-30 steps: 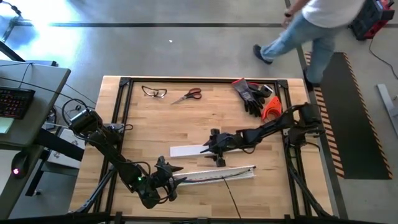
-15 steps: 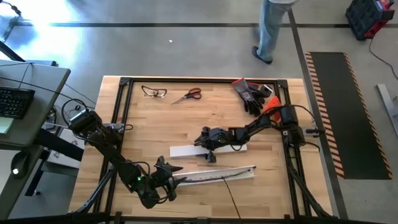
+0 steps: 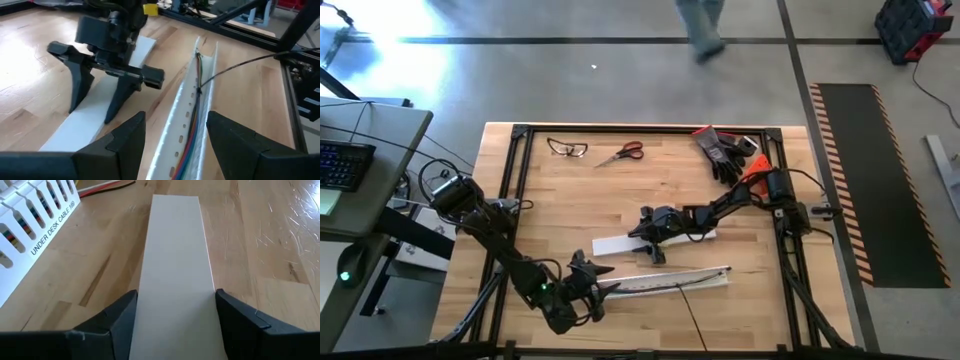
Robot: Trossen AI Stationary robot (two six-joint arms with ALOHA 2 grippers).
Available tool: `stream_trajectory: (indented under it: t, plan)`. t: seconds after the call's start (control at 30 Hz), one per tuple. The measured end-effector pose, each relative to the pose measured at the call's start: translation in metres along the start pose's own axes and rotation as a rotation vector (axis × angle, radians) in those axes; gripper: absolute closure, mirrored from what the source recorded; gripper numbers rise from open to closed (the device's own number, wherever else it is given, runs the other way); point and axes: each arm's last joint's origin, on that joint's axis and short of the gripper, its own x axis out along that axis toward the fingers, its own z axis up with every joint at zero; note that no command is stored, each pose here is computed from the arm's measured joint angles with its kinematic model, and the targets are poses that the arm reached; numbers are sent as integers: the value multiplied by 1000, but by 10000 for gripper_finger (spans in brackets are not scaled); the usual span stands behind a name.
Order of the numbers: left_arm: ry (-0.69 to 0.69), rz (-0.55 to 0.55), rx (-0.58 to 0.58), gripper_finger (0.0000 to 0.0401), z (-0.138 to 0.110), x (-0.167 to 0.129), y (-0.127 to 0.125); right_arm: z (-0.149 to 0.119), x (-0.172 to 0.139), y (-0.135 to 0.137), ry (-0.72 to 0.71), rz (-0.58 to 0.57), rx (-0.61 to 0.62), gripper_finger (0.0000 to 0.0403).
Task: Ziptie cables
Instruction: Close the white cable duct lid
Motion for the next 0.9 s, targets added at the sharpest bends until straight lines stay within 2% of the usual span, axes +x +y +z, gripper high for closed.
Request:
stream_trajectory:
  t: [0.13, 0.2, 0.3, 0.4, 0.43, 0.63, 0.8, 0.9]
  plan:
    - [-27, 42, -13, 212, 3, 7, 5, 1, 0, 2, -4, -7, 6, 196]
    - [-50, 68, -8, 228, 6, 10, 7, 3, -1, 4, -7, -21, 15, 196]
    - [-129, 133, 16, 286, 12, 12, 7, 8, -6, 4, -9, -36, 32, 196]
    - [-164, 155, 84, 375, 24, 11, 0, 18, -15, 5, -11, -52, 51, 196]
    - [-167, 154, 101, 387, 28, 10, -3, 20, -18, 6, -2, -64, 55, 196]
    - [-176, 133, 184, 400, 73, -12, -17, 42, -46, 18, 53, -148, 51, 196]
    - [-161, 111, 234, 401, 103, -34, -19, 72, -73, 45, -25, -124, 56, 196]
    - [-150, 109, 248, 401, 111, -40, -17, 90, -87, 65, -73, -107, 79, 196]
